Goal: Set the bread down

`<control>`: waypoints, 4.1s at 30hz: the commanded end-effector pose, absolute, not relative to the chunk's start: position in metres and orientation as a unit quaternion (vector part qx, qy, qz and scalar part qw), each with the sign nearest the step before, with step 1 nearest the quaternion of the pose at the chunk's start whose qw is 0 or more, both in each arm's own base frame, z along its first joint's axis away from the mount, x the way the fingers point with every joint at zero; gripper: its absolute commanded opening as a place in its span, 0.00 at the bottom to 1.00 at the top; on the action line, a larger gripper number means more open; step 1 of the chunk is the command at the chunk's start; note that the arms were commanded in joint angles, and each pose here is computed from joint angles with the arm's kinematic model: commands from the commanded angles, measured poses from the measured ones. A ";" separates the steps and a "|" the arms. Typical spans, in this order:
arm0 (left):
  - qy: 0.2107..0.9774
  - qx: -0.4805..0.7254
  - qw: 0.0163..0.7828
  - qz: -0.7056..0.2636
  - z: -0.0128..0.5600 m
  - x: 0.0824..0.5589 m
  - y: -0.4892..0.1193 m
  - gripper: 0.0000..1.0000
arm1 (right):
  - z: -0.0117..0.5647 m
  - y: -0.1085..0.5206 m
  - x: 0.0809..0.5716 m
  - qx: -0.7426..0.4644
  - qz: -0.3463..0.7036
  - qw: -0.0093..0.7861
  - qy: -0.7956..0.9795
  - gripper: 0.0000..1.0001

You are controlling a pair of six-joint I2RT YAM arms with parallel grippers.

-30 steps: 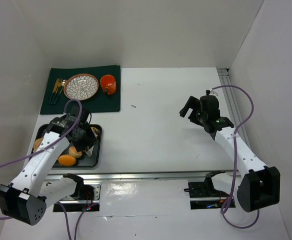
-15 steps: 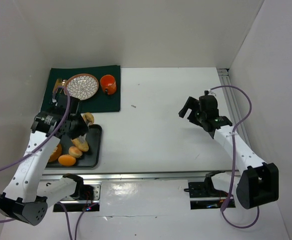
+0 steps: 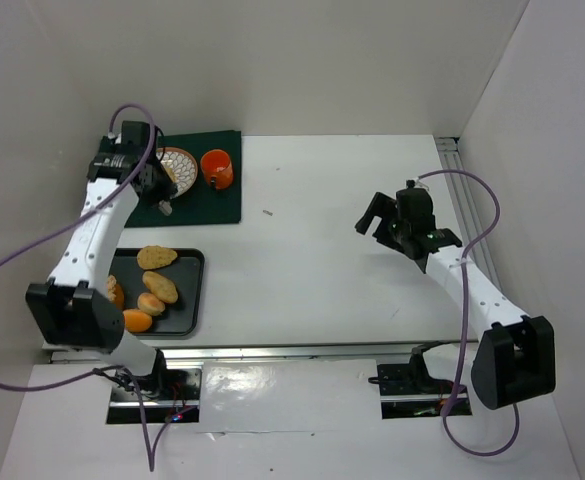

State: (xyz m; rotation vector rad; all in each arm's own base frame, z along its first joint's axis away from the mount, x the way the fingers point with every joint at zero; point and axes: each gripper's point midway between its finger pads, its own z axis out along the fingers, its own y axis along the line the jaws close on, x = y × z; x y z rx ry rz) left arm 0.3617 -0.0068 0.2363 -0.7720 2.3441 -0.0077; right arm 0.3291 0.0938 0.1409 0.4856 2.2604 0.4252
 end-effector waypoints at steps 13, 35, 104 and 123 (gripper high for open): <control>0.902 -0.298 0.307 -0.062 0.175 0.468 0.019 0.64 | 0.152 0.106 0.354 0.188 0.177 0.400 0.879 0.99; 0.892 -0.305 0.334 0.014 0.244 0.317 0.045 0.62 | 0.152 0.140 0.356 0.159 0.199 0.399 0.881 0.99; 0.899 -0.366 0.236 -0.040 0.231 0.166 -0.004 0.00 | 0.128 0.156 0.343 0.127 0.230 0.376 0.889 0.99; 0.837 -0.367 0.398 -0.073 0.280 0.447 0.040 0.00 | 0.124 0.149 0.341 0.130 0.216 0.367 0.895 0.99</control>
